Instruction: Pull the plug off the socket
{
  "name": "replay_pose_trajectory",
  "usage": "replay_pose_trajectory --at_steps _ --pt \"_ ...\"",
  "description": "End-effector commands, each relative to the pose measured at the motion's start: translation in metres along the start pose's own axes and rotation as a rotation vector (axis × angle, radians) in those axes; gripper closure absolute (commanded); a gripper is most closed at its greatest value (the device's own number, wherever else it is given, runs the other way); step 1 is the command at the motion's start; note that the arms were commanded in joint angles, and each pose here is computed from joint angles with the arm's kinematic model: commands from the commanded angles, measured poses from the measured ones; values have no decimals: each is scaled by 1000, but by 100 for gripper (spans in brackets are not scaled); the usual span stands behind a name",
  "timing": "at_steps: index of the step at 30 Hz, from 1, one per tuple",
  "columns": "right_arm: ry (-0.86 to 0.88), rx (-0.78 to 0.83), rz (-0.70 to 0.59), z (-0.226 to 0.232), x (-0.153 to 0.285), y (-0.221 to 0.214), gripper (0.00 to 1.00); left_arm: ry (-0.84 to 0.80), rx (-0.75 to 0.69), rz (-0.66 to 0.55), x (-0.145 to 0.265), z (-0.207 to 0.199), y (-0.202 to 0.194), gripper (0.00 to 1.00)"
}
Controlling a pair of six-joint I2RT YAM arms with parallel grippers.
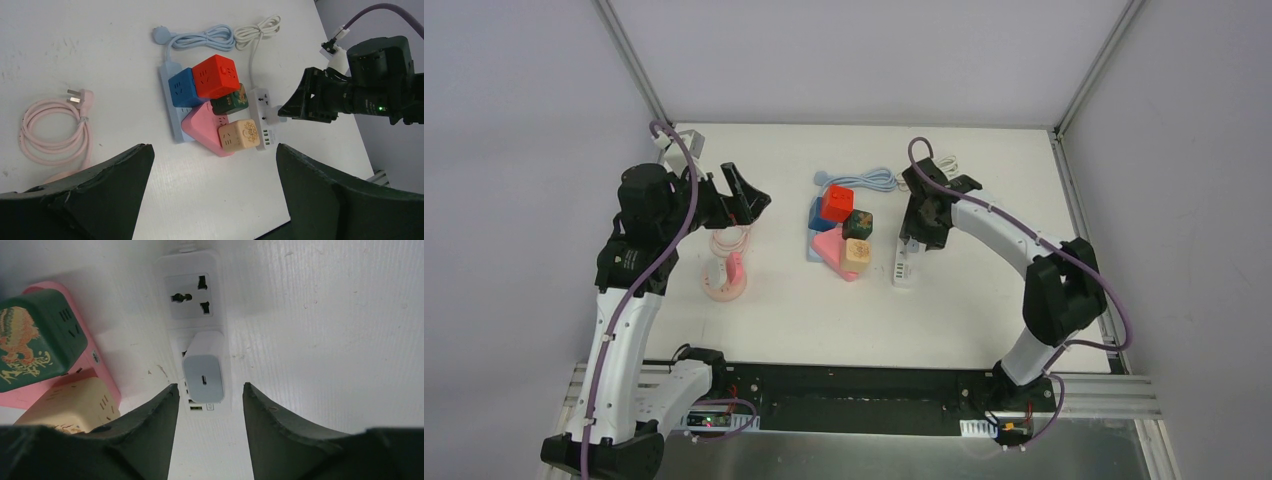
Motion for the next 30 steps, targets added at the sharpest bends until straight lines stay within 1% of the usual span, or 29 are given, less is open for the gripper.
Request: replay_pose_trajectory --at_steps 1,7,9,11,12,13,15,17,21,23,26,27,29,30 --pt "6 59 4 4 -13 1 47 -29 -8 -29 -2 -3 7 1" --pt "2 106 -6 8 -23 7 49 -37 1 -27 -4 -4 7 1" --pt "-11 116 -7 6 -25 6 56 -58 11 -18 -7 -5 5 1" --pt "-36 114 -15 1 -26 6 69 -119 18 17 -12 -10 -2 1" --pt "-45 115 -18 -1 -25 5 74 -149 34 32 -15 -12 -5 1" --pt "-46 118 -20 -3 -23 3 77 -177 62 55 -20 -14 -10 2" --pt "-44 120 -19 -7 -20 0 79 -235 120 99 -29 -18 -22 4" --pt "-43 120 -2 -11 -15 -7 80 -266 147 133 -38 -25 -34 4" --pt "-84 89 27 -29 -4 -28 80 -295 109 233 -56 -49 -69 4" --pt "-81 62 41 -36 2 -39 79 -330 119 299 -67 -65 -88 6" --pt "-13 33 52 -37 7 -56 71 -390 99 380 -84 -90 -118 12" --pt "5 22 46 -37 6 -59 67 -407 76 384 -89 -98 -126 12" --pt "2 -4 34 -39 5 -61 49 -429 36 386 -95 -112 -140 12" --pt "-2 -9 30 -39 5 -61 42 -434 23 401 -98 -118 -147 12"
Point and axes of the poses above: each gripper's point midway between its finger pads, its own x axis back along the fingers, its own z axis along the line the jaws close on, y = z × x, the point moved 4 cm from there along x, back along the fingers, and after that the axes turned 6 degrees about x, right-handed, at the moved point
